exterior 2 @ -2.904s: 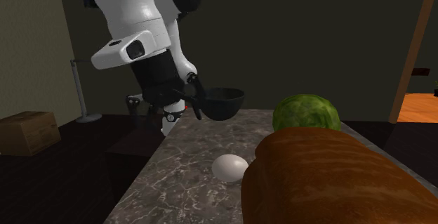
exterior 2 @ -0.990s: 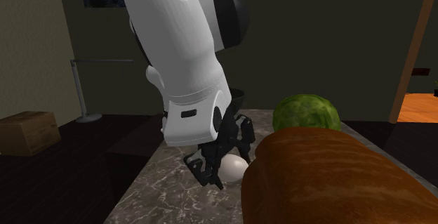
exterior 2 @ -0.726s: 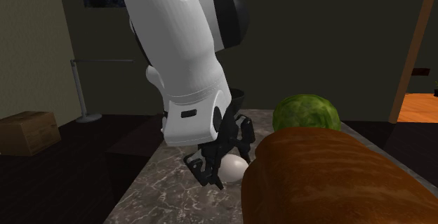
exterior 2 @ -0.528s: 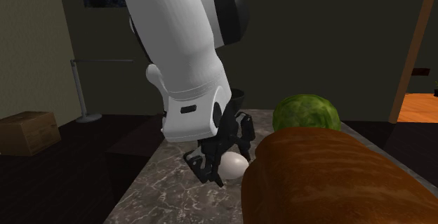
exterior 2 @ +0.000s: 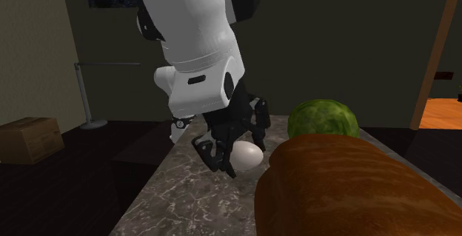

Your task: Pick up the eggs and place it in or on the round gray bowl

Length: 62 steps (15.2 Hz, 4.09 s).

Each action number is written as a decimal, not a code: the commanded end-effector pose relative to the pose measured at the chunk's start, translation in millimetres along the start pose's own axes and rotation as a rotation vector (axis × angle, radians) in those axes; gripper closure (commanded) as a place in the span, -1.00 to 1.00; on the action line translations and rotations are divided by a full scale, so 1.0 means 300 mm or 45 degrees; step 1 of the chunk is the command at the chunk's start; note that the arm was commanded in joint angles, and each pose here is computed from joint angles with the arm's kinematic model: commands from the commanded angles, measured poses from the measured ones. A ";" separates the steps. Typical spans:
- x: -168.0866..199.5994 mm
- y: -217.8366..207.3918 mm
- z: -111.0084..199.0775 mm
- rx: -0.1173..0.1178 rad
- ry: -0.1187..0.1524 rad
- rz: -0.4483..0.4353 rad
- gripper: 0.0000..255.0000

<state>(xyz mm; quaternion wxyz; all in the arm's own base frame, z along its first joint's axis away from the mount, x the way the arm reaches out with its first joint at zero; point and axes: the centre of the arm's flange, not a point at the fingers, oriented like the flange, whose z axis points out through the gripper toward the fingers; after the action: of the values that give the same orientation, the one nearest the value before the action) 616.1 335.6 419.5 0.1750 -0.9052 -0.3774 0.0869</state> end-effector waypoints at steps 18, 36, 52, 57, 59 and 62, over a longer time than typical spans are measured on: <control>-0.011 -0.129 -0.308 0.000 0.000 0.000 1.00; -0.494 -0.439 -0.250 0.000 0.000 0.000 1.00; -0.962 -0.690 -0.073 0.000 0.000 0.000 1.00; -0.960 -0.657 0.008 0.000 0.000 0.000 1.00; -0.959 -0.643 0.041 0.000 0.000 0.000 1.00; -0.958 -0.623 0.089 0.000 0.000 0.000 1.00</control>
<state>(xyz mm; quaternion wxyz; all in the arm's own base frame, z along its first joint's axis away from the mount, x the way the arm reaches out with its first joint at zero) 285.3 259.6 479.0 0.1750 -0.9052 -0.3774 0.0873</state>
